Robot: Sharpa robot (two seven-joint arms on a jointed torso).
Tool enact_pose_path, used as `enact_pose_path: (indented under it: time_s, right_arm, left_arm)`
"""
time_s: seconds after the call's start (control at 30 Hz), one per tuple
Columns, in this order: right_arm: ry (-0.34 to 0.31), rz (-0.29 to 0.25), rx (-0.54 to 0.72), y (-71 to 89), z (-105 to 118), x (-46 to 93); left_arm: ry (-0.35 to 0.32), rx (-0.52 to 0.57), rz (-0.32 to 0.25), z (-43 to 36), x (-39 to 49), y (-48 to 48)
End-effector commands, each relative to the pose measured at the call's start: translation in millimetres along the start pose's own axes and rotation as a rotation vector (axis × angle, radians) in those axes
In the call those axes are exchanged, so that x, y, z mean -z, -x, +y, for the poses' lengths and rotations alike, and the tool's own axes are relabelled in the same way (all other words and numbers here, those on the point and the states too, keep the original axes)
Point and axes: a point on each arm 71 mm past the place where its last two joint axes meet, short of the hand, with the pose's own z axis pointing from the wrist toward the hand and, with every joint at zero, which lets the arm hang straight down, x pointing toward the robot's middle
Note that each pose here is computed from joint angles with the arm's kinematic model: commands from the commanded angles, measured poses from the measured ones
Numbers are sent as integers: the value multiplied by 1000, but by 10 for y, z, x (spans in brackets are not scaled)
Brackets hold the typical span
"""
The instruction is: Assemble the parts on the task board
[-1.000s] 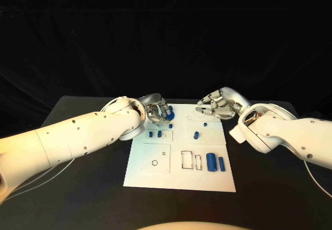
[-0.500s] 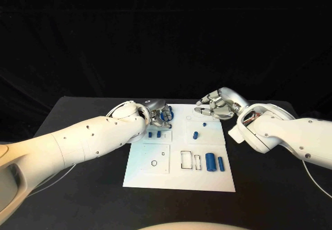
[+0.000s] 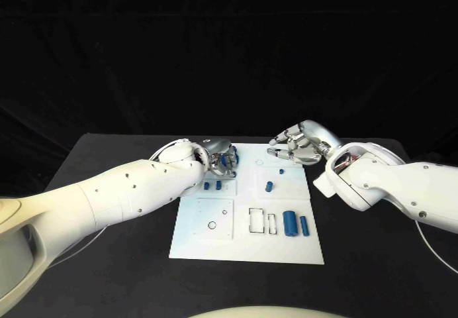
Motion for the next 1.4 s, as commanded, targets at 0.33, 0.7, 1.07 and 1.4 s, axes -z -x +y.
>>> enact_pose_path:
  time_s: [0.33,0.7,1.07,1.4]
  right_arm:
    - [17,12,9,-19,17,-3]
    - [18,13,11,-23,20,-9]
    - [22,17,11,-37,35,-14]
    - [23,20,10,-46,44,-14]
  left_arm:
    - [-17,-20,50,-59,-16,-49]
    - [-1,-12,69,-31,-26,-73]
    - [6,6,79,-10,-54,-117]
    - [3,20,88,-10,-63,-132]
